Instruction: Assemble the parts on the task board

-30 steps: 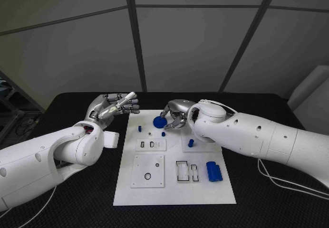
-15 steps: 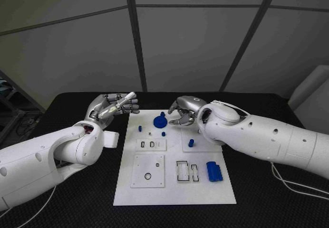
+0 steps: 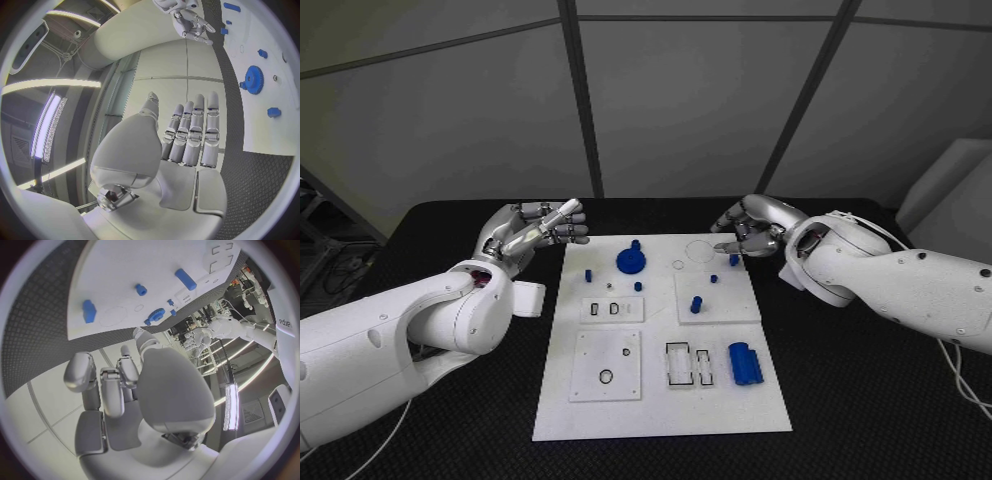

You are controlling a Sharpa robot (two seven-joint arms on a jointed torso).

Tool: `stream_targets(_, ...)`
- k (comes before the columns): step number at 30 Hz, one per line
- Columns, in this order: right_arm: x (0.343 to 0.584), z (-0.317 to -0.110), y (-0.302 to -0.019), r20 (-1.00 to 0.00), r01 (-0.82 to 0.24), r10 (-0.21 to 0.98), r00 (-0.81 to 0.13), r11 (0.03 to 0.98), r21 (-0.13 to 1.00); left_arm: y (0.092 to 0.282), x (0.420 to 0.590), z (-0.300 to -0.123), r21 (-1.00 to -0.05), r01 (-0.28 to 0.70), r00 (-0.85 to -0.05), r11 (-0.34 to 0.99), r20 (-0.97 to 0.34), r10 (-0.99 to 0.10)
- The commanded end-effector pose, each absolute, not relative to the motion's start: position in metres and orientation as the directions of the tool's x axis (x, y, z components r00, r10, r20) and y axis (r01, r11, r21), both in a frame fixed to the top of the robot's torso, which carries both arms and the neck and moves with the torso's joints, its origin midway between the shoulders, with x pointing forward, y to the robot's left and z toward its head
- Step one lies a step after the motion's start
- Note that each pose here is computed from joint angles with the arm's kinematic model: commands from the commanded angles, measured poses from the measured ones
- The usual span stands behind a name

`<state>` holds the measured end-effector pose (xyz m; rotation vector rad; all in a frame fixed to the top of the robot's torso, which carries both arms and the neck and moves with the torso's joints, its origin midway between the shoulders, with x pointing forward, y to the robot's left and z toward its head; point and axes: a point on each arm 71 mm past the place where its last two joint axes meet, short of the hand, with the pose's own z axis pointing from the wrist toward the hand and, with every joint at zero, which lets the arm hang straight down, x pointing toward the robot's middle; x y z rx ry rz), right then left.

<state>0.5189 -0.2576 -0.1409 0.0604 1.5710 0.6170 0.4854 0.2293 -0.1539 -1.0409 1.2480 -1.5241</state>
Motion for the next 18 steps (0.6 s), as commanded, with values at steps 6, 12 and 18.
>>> stream_targets(6,0.522,-0.143,-0.287,-0.89,-0.334,0.435,-0.14,0.825,0.456,0.227,0.485,-0.155,-0.986,0.125,-0.285,-0.114,0.075,-0.955)
stream_targets(12,0.526,-0.146,-0.291,-0.89,-0.323,0.432,-0.144,0.83,0.455,0.226,0.486,-0.156,-0.986,0.123,-0.289,-0.116,0.076,-0.954)
stream_targets(18,0.529,-0.154,-0.29,-0.886,-0.308,0.43,-0.171,0.831,0.463,0.226,0.486,-0.156,-0.986,0.122,-0.288,-0.116,0.077,-0.955)
